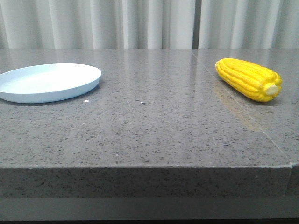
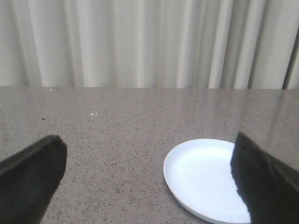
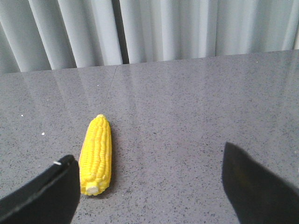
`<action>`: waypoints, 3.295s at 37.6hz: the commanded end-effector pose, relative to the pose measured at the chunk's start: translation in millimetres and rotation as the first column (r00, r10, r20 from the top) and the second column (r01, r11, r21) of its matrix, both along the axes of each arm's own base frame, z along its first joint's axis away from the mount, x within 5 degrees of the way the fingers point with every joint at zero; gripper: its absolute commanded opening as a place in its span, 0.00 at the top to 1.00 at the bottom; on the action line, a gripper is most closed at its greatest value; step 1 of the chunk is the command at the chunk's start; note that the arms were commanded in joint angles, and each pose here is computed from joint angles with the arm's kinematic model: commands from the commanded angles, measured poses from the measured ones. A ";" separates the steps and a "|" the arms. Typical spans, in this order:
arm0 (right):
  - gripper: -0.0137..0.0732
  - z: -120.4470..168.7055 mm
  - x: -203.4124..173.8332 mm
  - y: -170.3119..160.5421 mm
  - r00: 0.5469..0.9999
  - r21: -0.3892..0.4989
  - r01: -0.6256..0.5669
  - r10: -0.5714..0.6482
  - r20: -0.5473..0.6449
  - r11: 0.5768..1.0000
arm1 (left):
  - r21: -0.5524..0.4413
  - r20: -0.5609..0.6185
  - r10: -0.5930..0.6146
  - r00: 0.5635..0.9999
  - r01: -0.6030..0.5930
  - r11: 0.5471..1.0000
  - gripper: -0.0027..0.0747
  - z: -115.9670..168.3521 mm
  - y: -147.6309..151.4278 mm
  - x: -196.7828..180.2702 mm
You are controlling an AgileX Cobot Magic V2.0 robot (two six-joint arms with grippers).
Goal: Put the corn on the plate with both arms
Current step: 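Move the left gripper forward toward the pale blue plate's rim, then lower the left gripper and grasp the plate's rim, then lift the plate and slide it toward the table center, then release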
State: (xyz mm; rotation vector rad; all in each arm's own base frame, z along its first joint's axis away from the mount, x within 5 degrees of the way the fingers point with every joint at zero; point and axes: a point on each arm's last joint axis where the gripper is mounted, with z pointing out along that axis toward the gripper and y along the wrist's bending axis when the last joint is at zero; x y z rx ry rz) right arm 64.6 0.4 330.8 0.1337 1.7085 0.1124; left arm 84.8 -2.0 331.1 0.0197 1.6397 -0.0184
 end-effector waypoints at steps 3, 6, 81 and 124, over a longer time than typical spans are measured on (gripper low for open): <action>0.10 18.7 0.8 -0.1 0.994 -0.005 0.001 0.000 0.108 1.000 | -0.012 0.116 -0.002 0.993 0.003 1.000 0.07 19.5 -0.2 -0.2; 0.10 18.7 0.8 -0.1 0.994 -0.005 0.001 0.000 0.108 1.000 | -0.012 0.118 -0.001 0.993 0.003 1.000 0.07 21.9 -0.3 4.6; 0.10 18.6 0.8 -0.1 0.994 -0.005 0.001 0.000 0.107 1.000 | 0.021 -0.891 -0.051 0.450 0.154 0.988 0.98 -44.1 -58.9 281.0; 0.10 18.4 0.8 -0.1 0.994 -0.005 0.000 0.000 0.105 1.000 | -0.246 -0.796 -0.428 0.428 0.416 0.875 0.99 -22.2 -186.5 288.4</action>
